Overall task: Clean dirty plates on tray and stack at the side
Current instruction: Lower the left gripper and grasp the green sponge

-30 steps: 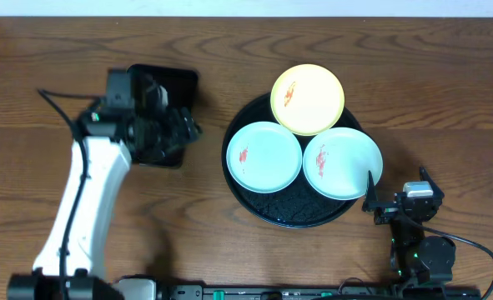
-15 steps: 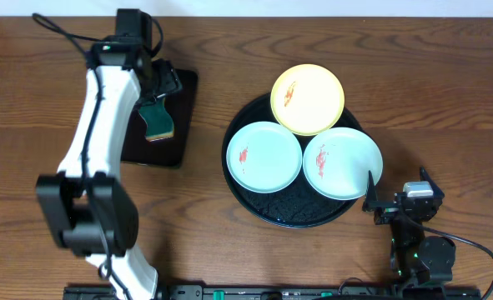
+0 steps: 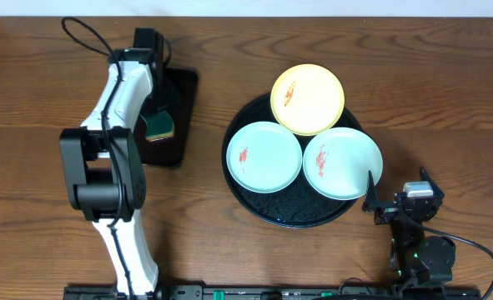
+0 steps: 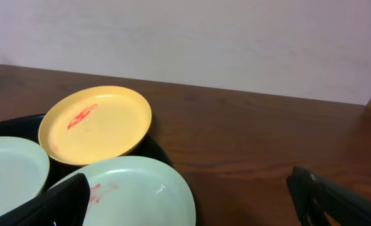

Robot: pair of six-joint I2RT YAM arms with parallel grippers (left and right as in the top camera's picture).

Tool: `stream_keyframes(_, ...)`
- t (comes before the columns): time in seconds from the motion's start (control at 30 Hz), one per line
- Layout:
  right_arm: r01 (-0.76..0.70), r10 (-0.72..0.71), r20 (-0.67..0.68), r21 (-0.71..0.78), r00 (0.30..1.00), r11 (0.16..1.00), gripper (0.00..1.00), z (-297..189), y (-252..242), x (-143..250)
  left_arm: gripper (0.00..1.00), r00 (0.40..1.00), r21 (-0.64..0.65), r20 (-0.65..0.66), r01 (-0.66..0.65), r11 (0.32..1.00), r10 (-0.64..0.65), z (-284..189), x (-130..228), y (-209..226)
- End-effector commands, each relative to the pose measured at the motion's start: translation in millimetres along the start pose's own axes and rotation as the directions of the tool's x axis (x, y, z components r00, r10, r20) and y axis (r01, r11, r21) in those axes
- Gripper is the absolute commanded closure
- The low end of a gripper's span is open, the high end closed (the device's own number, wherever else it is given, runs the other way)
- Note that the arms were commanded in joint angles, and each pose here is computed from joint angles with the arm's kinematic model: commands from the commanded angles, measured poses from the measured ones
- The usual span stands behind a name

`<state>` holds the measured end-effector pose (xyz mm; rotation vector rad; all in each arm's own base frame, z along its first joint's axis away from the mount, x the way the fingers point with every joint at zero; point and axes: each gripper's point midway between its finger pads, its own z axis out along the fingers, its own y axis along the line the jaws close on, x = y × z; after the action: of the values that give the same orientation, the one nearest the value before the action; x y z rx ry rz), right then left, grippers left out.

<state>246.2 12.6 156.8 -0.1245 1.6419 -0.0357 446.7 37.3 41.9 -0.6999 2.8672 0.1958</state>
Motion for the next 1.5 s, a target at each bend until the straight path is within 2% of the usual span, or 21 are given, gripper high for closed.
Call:
stream_keyframes(0.0, 0.013, -0.013, -0.003, 0.012, 1.000, 1.000, 0.01, 0, -3, 1, 0.22, 0.998, 0.138, -0.065, -0.007, 0.990, 0.016, 6, 0, -3)
stream_keyframes(0.1, 0.013, -0.013, -0.002, 0.012, 1.000, 1.000, 0.01, 0, -3, 1, 0.22, 0.994, 0.242, -0.091, -0.040, 0.969, 0.064, 6, 2, -10)
stream_keyframes(0.53, 0.013, -0.013, -0.002, 0.012, 1.000, 1.000, 0.01, 0, -3, 1, 0.22, 0.987, 0.236, -0.123, -0.076, 0.969, 0.108, 20, 24, -18)
stream_keyframes(0.8, 0.013, -0.013, -0.003, 0.012, 1.000, 1.000, 0.01, 0, -3, 1, 0.23, 0.991, 0.147, -0.090, -0.088, 0.985, 0.102, 26, 18, -4)
stream_keyframes(1.23, 0.013, -0.013, -0.003, 0.012, 1.000, 1.000, 0.01, 0, -3, 1, 0.25, 0.992, 0.148, -0.074, -0.088, 0.985, 0.100, 41, 21, -4)
stream_keyframes(1.47, 0.013, -0.013, -0.003, 0.012, 1.000, 1.000, 0.01, 0, -3, 1, 0.54, 0.994, 0.154, -0.054, -0.087, 0.984, 0.097, 41, 17, -6)
